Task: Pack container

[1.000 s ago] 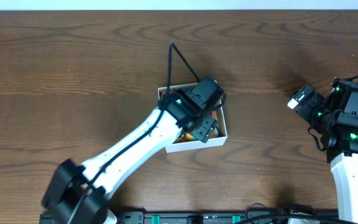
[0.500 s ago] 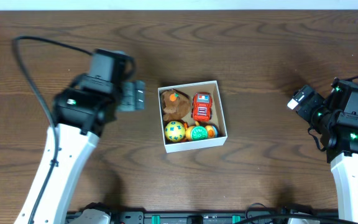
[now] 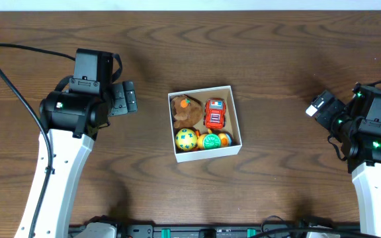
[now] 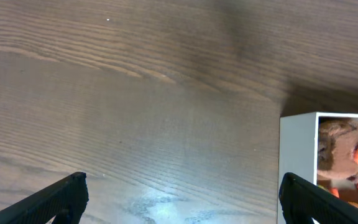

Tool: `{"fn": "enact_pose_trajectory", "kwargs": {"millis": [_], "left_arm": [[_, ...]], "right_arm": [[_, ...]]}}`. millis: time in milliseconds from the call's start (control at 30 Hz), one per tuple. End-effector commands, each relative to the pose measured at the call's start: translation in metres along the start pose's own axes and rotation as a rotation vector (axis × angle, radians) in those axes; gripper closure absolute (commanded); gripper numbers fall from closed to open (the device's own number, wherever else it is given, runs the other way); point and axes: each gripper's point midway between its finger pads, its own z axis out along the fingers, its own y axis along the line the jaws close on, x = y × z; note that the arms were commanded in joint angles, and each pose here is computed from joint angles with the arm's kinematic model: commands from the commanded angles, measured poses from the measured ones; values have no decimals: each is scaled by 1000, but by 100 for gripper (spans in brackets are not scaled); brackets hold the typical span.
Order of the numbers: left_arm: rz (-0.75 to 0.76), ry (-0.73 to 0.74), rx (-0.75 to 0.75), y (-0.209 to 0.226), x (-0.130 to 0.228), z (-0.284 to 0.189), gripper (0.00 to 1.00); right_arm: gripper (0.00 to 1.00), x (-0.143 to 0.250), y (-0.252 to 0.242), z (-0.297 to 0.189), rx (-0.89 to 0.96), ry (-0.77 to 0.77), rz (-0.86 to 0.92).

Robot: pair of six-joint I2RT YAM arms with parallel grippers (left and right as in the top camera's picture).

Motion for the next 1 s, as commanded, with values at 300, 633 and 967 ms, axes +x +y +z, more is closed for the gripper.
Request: {"fn": "enact_pose_trajectory", "kwargs": {"millis": [300,633,967], "left_arm": [[127,-260,27,-1,-39,-23,2],[93,-409,-11,44,23,-39,2],[39,-530,9,50,102,17,2]], "right_arm": [[1,-8,3,-6,-12,-23,14],[1,-8,3,-6,-12,-23,13],[1,-8,3,-6,-12,-23,14]]}}
